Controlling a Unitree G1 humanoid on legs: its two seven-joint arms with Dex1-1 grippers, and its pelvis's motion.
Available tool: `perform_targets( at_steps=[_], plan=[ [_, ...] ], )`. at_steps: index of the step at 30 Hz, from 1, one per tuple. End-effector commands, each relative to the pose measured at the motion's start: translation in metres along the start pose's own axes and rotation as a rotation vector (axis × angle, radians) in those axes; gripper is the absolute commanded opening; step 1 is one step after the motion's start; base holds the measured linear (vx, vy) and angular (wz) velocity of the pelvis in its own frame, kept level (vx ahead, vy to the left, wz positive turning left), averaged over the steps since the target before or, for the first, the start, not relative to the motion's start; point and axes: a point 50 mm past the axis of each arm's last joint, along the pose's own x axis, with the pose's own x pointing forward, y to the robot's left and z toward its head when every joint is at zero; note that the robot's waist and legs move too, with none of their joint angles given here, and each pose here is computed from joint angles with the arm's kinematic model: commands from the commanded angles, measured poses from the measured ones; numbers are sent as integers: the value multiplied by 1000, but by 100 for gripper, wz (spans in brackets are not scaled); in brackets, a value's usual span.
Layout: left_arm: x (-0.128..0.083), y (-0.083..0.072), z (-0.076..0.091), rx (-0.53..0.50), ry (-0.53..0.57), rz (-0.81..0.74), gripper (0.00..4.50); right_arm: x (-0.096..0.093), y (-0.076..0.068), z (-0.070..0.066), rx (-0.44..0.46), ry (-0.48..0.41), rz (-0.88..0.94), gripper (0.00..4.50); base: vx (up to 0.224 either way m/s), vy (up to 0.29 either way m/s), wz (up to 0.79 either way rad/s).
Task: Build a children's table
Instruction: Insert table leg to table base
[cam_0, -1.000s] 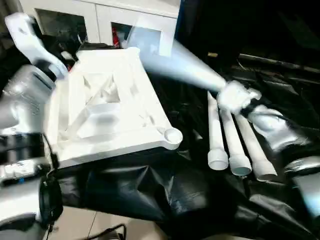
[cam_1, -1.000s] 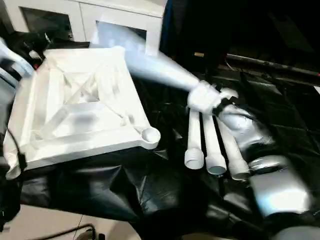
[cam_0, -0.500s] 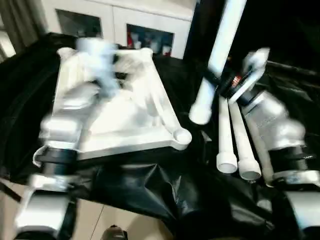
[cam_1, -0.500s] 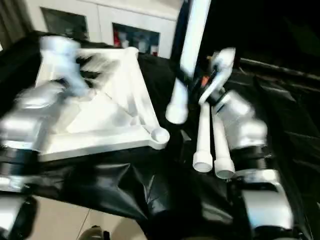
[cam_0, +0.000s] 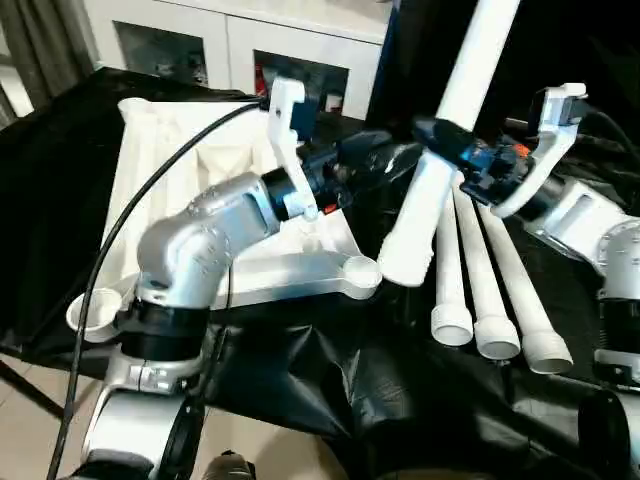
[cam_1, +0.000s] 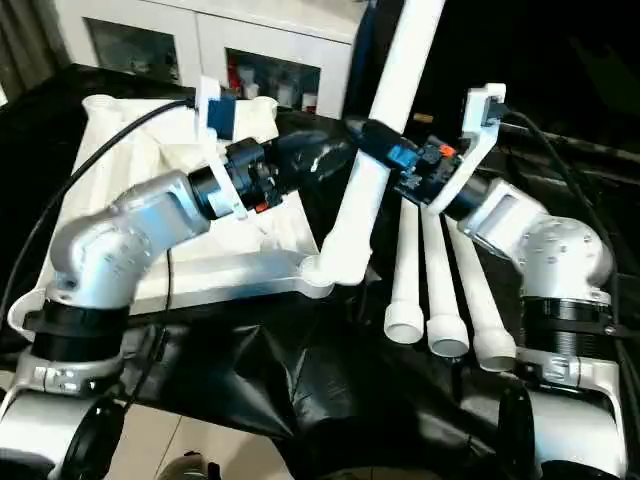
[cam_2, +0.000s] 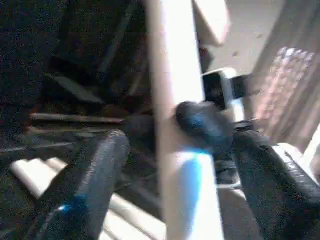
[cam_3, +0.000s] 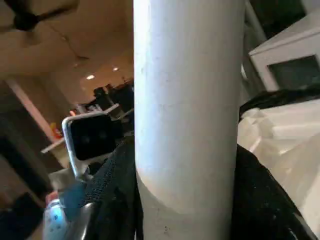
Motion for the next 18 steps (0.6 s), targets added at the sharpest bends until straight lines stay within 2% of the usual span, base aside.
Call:
perform_targets(
  at_steps=[1,5,8,10,13,16,18],
  plan=[
    [2,-10,4,-28,-11,-64,413,0,12,11,-28,-22,32,177,0,0,0],
    [5,-10,-2,-60,-3,-48,443,-2,16,10,-6,-23,38,177,0,0,0],
    [8,-9,0,-67,-18,-24,448,-3,16,6,13,0,60,177,0,0,0],
    [8,4,8,-95,-90,112,448,-1,18,-5,7,51,85,177,0,0,0],
    [7,19,12,-148,-110,191,450,1,22,-13,-3,90,111,177,0,0,0],
    [11,15,11,-136,-95,115,450,0,24,-21,-4,131,109,177,0,0,0],
    [17,7,10,-180,-107,16,450,-3,24,-27,-1,164,97,177,0,0,0]
  ],
)
